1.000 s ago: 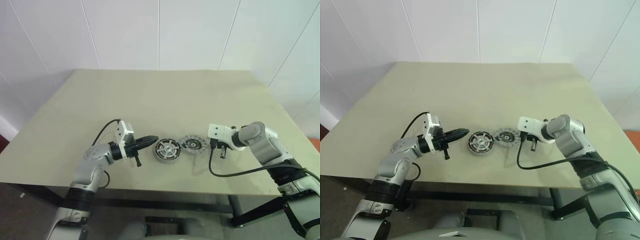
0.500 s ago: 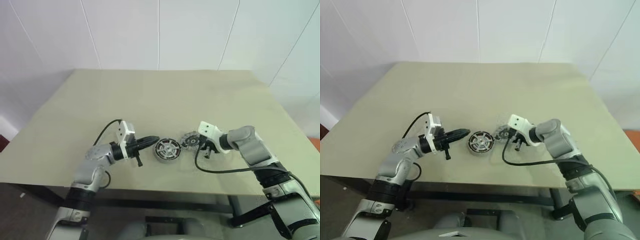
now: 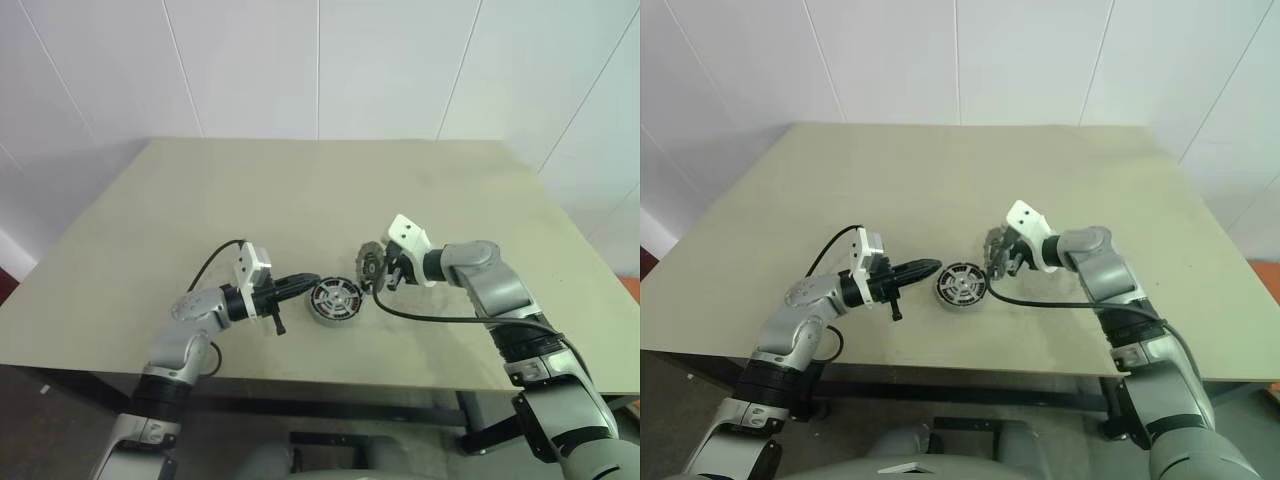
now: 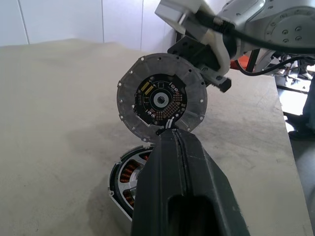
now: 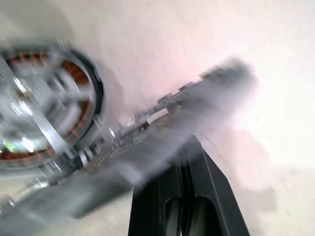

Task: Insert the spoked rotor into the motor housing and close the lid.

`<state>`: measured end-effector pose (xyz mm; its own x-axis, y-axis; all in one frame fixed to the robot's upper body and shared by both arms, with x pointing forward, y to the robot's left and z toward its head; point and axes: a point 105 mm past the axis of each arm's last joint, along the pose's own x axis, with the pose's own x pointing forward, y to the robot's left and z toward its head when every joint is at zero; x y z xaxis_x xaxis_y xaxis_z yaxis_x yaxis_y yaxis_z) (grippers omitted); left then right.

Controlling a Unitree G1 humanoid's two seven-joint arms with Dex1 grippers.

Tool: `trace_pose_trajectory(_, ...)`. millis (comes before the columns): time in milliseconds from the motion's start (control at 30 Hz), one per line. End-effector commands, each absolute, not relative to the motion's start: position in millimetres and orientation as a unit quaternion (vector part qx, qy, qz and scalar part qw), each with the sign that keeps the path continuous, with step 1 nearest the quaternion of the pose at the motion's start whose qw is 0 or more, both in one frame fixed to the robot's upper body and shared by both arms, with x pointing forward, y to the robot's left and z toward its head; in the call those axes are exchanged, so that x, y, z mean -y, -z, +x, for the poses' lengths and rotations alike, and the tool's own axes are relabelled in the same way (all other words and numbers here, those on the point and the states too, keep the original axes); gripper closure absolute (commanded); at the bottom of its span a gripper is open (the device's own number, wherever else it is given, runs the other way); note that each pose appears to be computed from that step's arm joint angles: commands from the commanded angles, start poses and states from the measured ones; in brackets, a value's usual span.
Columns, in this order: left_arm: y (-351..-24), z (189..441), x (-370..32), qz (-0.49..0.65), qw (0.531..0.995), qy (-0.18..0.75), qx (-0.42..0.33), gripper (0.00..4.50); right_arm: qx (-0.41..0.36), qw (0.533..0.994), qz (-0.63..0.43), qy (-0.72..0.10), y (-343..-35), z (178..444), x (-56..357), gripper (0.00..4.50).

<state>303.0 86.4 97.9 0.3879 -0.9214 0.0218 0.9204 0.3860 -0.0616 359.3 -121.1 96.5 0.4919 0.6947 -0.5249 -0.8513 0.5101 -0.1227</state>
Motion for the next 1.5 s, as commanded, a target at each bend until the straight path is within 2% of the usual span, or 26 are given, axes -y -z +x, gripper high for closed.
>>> trace_pose_trajectory(33, -110.4, 308.4, -89.0, -0.022, 0.834, 0.551, 0.010, 4.50, -0.171, 0.838, -0.136, -0.500, -126.3, 350.8, 105.5, 4.45)
trace_pose_trajectory(367, -114.4, 317.1, -100.3, -0.013, 0.845, 0.534, 0.019, 4.50, -0.188, 0.810, -0.051, -0.553, -123.9, 326.9, 78.7, 4.45)
trace_pose_trajectory(567, -113.7, 318.4, -102.6, -0.011, 0.848, 0.530, 0.023, 4.50, -0.219, 0.811, -0.064, -0.540, -95.4, 323.2, 67.3, 4.45)
trace_pose_trajectory(767, -111.7, 318.3, -104.4, -0.010, 0.848, 0.529, 0.023, 4.50, -0.266, 0.795, -0.129, -0.529, -57.6, 313.7, 72.9, 4.45)
trace_pose_trajectory(933, -110.5, 318.2, -105.7, -0.008, 0.849, 0.528, 0.022, 4.50, -0.269, 0.799, -0.155, -0.516, -51.6, 318.1, 82.0, 4.45)
trace_pose_trajectory(1067, -109.2, 318.6, -105.4, -0.007, 0.849, 0.528, 0.021, 4.50, -0.252, 0.817, -0.182, -0.485, -53.0, 332.3, 94.9, 4.45)
trace_pose_trajectory(1200, -108.6, 318.8, -104.7, -0.005, 0.848, 0.529, 0.021, 4.50, -0.239, 0.830, -0.147, -0.482, -61.0, 335.3, 98.5, 4.45)
trace_pose_trajectory(1300, -108.1, 319.0, -104.3, -0.006, 0.848, 0.529, 0.021, 4.50, -0.258, 0.826, -0.134, -0.483, -52.3, 327.3, 105.4, 3.86)
trace_pose_trajectory(1500, -107.1, 319.7, -104.8, -0.005, 0.848, 0.530, 0.018, 4.50, -0.268, 0.828, -0.097, -0.483, -48.3, 320.5, 104.1, 1.96)
